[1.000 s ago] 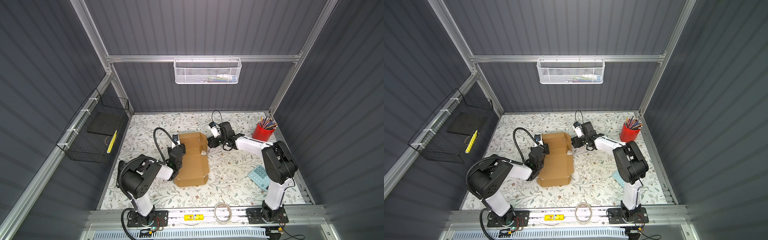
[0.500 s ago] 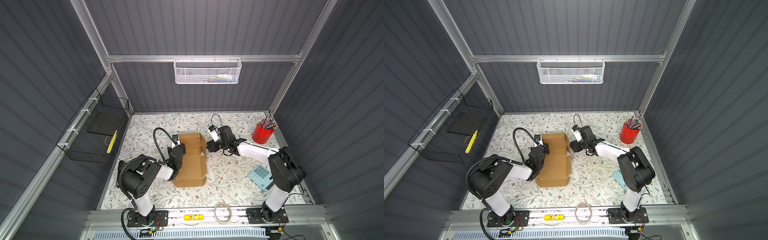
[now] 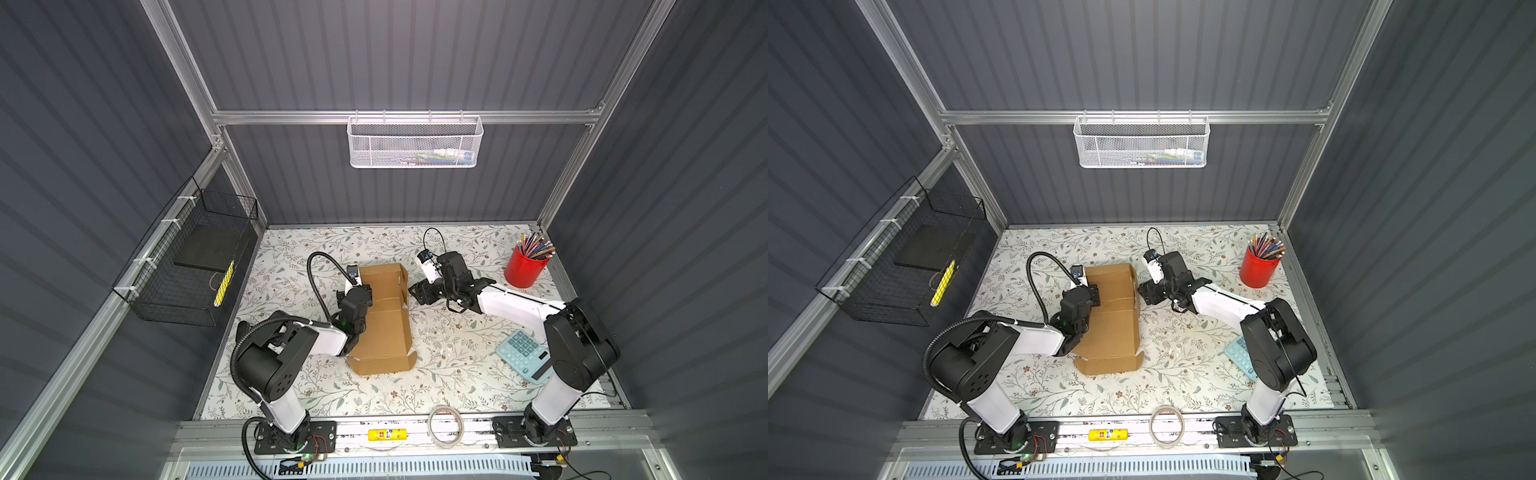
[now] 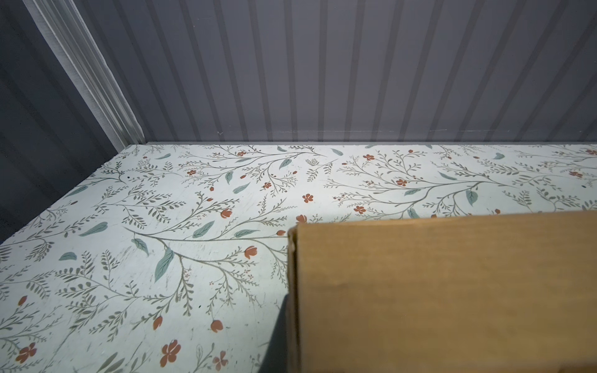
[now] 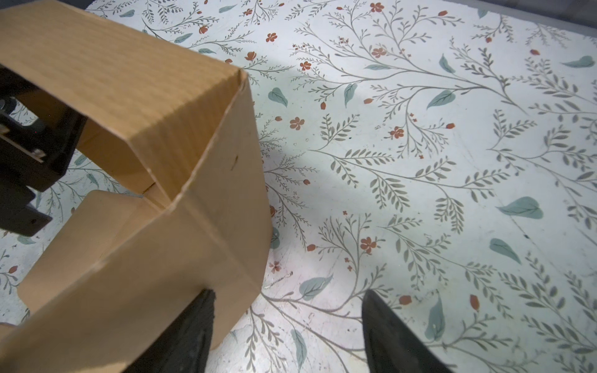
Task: Fold the paper box
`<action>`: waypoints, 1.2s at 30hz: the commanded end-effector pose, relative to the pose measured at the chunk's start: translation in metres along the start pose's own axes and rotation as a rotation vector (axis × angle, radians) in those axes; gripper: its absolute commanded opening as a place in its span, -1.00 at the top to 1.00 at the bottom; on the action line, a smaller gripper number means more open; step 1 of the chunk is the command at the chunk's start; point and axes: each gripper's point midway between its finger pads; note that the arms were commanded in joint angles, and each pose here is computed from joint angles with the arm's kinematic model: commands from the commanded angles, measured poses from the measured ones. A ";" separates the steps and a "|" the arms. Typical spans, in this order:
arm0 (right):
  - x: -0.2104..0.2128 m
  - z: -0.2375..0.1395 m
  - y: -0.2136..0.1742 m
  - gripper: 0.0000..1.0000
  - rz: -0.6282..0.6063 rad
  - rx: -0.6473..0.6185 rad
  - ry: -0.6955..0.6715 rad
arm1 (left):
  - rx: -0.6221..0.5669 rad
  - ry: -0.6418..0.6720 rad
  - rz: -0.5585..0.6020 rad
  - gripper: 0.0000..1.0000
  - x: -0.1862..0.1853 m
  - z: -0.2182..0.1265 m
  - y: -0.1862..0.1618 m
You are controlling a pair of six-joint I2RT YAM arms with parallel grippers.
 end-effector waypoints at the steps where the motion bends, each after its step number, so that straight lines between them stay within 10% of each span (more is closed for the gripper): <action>1: 0.001 -0.002 0.004 -0.47 -0.006 0.000 -0.006 | 0.114 0.033 0.058 1.00 0.007 0.000 -0.020; 26: 0.013 -0.055 -0.040 -0.45 0.052 0.080 -0.068 | 0.116 0.071 0.059 1.00 0.016 0.002 -0.017; 36: 0.066 -0.045 -0.046 0.44 0.049 0.112 0.055 | 0.115 0.068 0.061 1.00 0.015 0.002 -0.016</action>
Point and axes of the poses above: each gripper's point midway between its finger pads, its own z axis out along the fingers, its own x axis along the line the jaws close on, y = z × x, and after that the axes turned 14 degrees about -z, right-handed
